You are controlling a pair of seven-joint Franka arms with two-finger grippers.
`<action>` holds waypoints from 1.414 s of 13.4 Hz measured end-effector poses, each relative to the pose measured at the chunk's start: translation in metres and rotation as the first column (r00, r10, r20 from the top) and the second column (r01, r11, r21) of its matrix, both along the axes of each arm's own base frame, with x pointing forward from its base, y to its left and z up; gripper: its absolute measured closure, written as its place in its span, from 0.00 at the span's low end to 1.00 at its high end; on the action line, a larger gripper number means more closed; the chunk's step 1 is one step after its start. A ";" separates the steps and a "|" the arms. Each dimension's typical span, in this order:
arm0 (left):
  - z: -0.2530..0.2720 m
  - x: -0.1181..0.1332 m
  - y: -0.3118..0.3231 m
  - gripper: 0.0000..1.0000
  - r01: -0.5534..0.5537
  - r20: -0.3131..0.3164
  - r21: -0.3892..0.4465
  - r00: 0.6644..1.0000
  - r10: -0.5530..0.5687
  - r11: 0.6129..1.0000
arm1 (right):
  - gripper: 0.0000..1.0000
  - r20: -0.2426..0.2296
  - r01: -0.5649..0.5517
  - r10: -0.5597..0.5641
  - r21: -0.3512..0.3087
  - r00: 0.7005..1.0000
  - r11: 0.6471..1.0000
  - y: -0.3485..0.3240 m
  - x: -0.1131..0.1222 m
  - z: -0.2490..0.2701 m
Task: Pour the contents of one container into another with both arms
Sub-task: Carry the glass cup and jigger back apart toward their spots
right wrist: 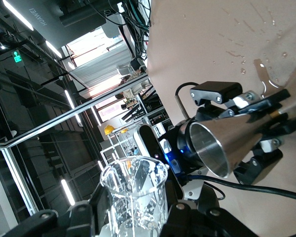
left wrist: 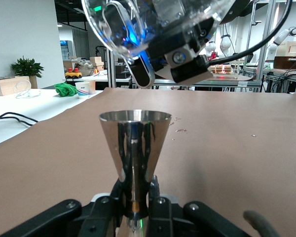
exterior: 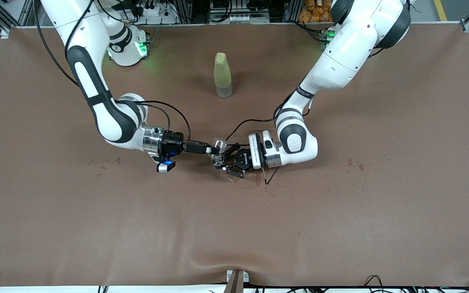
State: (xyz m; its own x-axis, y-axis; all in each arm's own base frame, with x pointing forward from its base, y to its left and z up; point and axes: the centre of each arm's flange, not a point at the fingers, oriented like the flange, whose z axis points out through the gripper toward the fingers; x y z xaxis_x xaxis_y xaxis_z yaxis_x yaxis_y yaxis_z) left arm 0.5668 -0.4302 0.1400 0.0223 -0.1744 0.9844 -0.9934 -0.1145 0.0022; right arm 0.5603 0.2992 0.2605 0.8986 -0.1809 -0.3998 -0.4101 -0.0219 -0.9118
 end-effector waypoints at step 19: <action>0.018 0.010 0.288 0.79 0.082 -0.039 0.015 0.996 -0.081 0.997 | 0.51 0.851 0.058 0.494 -0.492 -0.179 0.869 -0.516 0.010 -0.061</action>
State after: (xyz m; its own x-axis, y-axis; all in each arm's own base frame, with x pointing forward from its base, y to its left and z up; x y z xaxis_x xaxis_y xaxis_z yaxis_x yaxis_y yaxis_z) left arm 0.5770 -0.1424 0.1584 0.0454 -0.1937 0.9800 -0.9987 -0.0334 0.0397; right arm 0.5699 -0.2165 0.1993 0.2215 0.3022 0.9271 0.9676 -0.1866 -0.1704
